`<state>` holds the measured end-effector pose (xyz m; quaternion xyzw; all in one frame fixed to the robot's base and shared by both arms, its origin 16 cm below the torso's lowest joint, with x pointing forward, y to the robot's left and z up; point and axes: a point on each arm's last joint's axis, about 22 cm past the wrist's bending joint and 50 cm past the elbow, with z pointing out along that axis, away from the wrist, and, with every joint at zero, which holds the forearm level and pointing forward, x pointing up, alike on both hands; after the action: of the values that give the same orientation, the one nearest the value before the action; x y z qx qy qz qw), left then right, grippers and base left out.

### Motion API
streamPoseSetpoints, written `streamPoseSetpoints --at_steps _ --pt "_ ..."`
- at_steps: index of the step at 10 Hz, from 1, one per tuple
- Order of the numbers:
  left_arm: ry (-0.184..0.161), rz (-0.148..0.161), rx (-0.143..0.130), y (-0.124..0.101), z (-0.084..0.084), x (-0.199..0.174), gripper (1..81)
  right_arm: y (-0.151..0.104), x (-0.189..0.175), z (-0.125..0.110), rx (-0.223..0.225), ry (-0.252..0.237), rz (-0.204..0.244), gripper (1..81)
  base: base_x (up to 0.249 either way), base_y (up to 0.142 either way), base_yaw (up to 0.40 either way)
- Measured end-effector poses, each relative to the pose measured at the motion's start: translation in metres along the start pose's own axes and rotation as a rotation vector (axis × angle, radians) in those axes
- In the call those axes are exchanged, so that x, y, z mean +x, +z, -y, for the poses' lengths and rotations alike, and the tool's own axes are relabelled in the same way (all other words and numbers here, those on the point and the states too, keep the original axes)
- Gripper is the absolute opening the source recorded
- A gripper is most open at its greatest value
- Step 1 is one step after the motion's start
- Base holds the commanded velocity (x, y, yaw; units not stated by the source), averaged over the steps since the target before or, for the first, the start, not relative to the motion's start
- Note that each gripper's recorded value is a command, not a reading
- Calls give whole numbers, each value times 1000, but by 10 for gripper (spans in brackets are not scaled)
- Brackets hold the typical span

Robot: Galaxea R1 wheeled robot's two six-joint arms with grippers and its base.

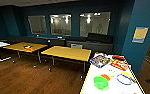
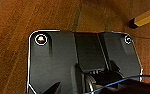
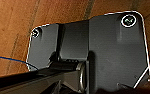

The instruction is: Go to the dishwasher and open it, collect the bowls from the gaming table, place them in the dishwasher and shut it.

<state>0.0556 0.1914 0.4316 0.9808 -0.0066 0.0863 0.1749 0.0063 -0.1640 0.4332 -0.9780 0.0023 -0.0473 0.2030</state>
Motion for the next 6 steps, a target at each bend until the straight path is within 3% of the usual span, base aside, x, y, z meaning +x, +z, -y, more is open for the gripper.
streamPoseSetpoints --at_steps 1,3,6 --pt "-2 7 0 0 0 -4 811 0 1 0 0 0 -2 811 0 0 -232" --pt "3 -15 6 -1 5 10 811 1 -5 3 3 2 7 811 0 0 -232" --pt "1 -3 2 0 1 3 811 0 -4 0 0 2 4 811 0 0 -232"
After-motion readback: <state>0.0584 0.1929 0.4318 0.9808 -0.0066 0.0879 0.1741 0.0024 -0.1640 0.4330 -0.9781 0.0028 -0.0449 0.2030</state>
